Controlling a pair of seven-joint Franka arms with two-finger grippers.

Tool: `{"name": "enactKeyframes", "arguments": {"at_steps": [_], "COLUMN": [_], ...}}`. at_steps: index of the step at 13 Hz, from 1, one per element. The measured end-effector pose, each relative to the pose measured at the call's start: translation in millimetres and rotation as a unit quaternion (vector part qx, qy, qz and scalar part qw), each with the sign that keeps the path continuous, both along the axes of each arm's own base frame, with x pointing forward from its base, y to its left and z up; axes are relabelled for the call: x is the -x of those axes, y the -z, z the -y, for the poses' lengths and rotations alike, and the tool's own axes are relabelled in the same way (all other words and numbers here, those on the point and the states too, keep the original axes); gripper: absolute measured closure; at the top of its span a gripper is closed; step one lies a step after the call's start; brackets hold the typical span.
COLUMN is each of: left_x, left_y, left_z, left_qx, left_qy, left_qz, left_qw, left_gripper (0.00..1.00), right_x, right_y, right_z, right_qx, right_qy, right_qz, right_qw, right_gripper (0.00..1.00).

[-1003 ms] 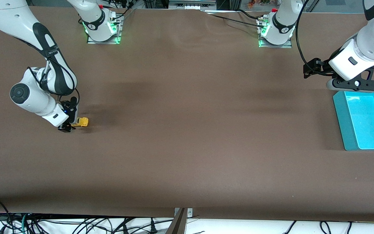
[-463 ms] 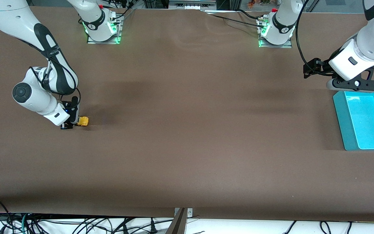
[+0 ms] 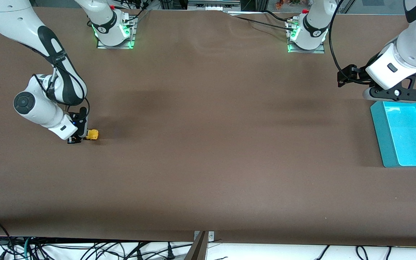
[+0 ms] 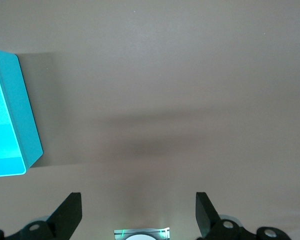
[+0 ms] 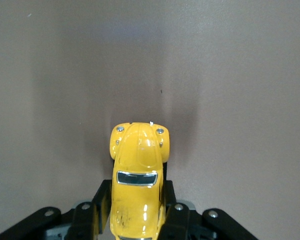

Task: Wind and store yellow beetle car
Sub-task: 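Pull the car backward along the table with the right gripper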

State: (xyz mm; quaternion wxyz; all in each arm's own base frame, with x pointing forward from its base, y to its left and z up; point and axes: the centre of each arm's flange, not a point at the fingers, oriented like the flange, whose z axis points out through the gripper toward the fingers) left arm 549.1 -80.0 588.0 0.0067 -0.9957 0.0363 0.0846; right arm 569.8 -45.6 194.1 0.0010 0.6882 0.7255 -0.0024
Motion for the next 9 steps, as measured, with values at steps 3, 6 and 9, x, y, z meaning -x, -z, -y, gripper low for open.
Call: {"name": "enactKeyframes", "arguments": {"at_steps": [3,6,9], "left_x": [0.0,0.0,-0.1], "left_y": [0.1,0.1,0.1], "left_z": [0.0,0.0,0.0], "left_qx": [0.000,0.000,0.000], "left_qy": [0.000,0.000,0.000], "left_qz": [0.000,0.000,0.000], "left_qw": [1.000,1.000,1.000], "left_gripper": [0.00,0.00,0.00], "right_x": [0.2,1.5,3.5], "right_y": [0.1,0.0,0.0], "right_z": [2.8,17.9,37.6], "right_qx": [0.000,0.000,0.000], "right_qy": [-0.005,-0.013,-0.019], "right_qz": [0.000,0.001,0.003], "right_qw": [1.000,1.000,1.000], "right_gripper": [0.55,0.55,0.55]}}
